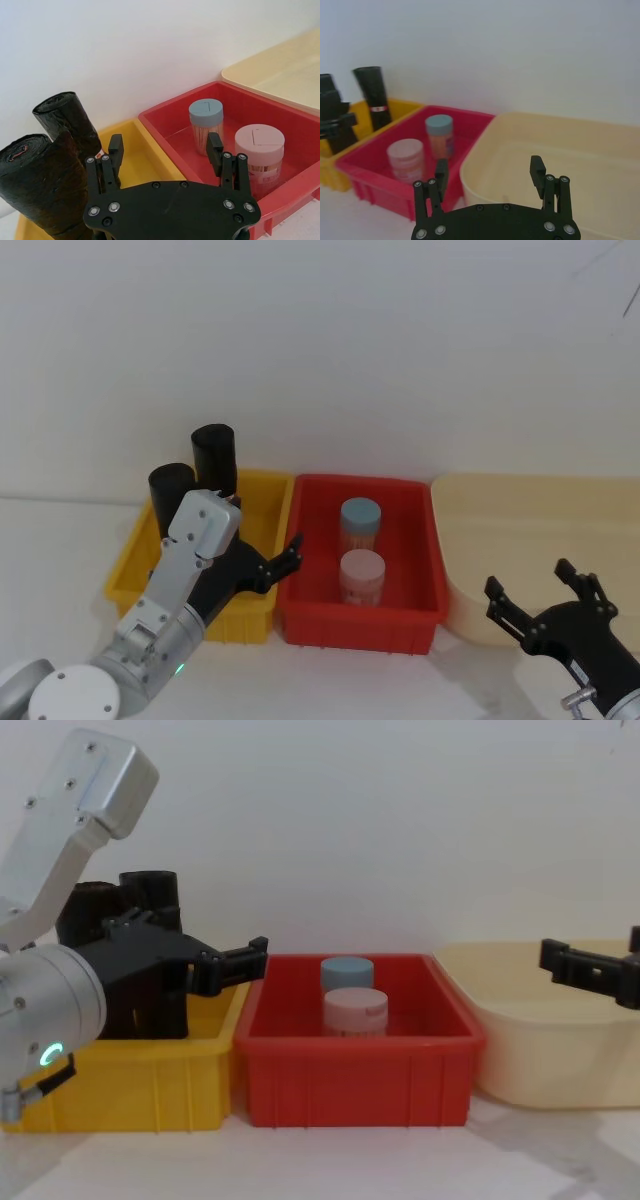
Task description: Pick up the garbage bag with the one hand and transfer it to the other hand.
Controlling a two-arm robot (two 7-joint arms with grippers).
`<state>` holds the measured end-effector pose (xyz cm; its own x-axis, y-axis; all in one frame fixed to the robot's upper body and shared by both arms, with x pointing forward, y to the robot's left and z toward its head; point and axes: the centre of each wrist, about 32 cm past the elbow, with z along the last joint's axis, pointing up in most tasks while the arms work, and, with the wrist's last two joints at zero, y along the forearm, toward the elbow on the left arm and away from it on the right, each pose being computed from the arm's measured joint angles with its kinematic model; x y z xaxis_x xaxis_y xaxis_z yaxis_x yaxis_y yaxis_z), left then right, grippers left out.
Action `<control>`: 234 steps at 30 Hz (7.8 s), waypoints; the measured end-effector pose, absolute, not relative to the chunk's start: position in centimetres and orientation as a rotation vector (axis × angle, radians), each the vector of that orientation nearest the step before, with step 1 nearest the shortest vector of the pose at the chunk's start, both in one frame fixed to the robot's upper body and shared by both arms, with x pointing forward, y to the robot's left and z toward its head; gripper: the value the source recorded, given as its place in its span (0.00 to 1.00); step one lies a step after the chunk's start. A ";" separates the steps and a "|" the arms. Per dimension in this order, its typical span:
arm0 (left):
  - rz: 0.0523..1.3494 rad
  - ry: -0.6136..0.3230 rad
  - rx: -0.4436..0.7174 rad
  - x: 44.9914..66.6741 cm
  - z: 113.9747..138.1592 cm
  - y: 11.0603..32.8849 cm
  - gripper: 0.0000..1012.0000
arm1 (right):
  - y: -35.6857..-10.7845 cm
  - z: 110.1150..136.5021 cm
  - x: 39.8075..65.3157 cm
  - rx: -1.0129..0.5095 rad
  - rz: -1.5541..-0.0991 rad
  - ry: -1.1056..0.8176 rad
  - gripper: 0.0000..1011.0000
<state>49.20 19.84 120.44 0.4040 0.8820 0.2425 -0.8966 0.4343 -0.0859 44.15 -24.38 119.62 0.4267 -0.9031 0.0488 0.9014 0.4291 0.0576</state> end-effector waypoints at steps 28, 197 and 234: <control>1.124 -0.268 0.061 49.2 120.4 19.8 0.99 | -19.3 122.4 49.8 -0.147 -0.847 -0.100 0.99; 1.339 -0.048 0.134 48.2 124.5 25.5 0.99 | -24.3 126.1 57.2 -0.306 -1.076 -0.211 0.99; 1.306 -0.014 0.143 51.3 124.7 27.0 0.43 | -24.3 126.1 57.2 -0.306 -1.076 -0.211 0.99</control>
